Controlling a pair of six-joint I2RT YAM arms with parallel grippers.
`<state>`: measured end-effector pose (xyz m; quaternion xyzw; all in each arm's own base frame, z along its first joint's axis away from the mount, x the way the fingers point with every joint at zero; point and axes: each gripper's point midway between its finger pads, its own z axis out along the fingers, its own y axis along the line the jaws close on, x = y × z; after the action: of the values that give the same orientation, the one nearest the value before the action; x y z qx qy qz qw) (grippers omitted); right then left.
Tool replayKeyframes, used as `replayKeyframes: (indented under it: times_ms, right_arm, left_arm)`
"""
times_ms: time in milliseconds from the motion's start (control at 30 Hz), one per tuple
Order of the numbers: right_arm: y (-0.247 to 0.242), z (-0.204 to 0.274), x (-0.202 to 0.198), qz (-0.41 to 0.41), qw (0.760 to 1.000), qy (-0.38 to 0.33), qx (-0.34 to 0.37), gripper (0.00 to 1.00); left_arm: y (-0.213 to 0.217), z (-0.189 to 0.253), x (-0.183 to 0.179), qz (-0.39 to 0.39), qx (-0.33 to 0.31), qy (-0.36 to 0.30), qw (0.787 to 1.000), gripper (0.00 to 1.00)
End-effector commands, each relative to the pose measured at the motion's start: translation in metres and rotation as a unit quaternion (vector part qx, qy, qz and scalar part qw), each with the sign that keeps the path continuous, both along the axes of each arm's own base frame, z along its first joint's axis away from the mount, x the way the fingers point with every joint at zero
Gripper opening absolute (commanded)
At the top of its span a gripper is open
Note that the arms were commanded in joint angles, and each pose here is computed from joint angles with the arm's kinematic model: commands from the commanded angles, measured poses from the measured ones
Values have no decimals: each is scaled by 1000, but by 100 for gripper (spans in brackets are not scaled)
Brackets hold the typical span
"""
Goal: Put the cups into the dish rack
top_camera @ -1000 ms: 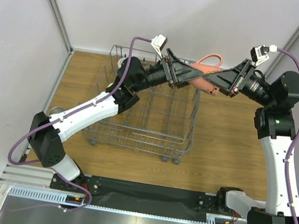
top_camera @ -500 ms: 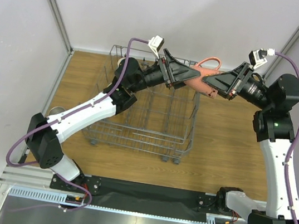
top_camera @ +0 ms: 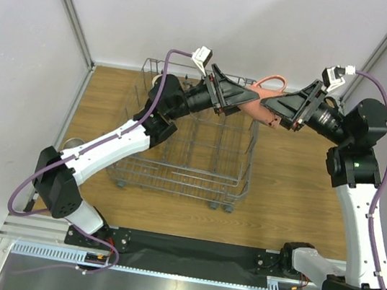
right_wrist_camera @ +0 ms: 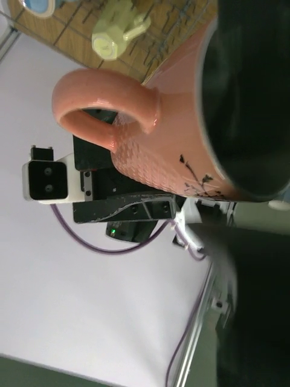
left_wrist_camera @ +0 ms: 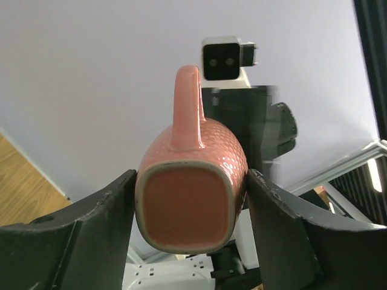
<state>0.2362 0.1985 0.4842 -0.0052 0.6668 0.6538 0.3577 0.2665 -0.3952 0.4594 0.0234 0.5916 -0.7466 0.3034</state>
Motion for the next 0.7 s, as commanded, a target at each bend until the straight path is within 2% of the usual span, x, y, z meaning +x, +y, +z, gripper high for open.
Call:
replayKeyframes:
  times_ms: [0,33,67,100,133,167,233,267,300,333,367,400,500,667]
  right_arm:
    - [0,4,-15,-2,999,-26,-27,64]
    - [-1,1,-13,-9,999,-22,-35,72]
    - [-4,0,-13,-16,999,-18,-43,88]
    - [-9,-7,-11,-29,998,-8,-60,97]
    - [-14,-11,-10,-41,997,1,-69,100]
    - [-18,-16,-7,-53,995,10,-78,100]
    - [-35,-34,-1,-85,990,46,-102,100]
    - [-42,-41,1,-99,987,60,-111,100]
    - [-49,-59,2,-114,980,105,-125,100]
    - [-65,-68,8,-144,973,115,-138,100]
    - [-71,-77,10,-156,968,132,-146,100]
    - [-77,-92,9,-163,959,169,-156,100]
    - [-87,-109,12,-173,950,191,-177,100]
    - [-90,-110,19,-175,950,189,-179,100]
  left_arm:
    - [16,21,-11,12,-7,-34,999,0]
    - [21,20,-9,23,1,-37,999,0]
    - [25,16,-3,37,16,-39,998,0]
    - [27,0,4,52,61,-39,996,0]
    - [31,-6,10,67,85,-42,993,0]
    - [43,-6,22,102,115,-68,986,0]
    - [58,-33,35,131,186,-53,972,0]
    - [73,-38,50,169,211,-53,961,0]
    - [81,-34,57,189,237,-84,949,0]
    - [92,-54,62,201,285,-67,935,0]
    - [106,-58,74,235,322,-90,913,0]
    - [112,-58,80,253,344,-97,899,0]
    - [139,-79,97,303,421,-95,850,0]
    - [157,-98,114,331,485,-115,801,0]
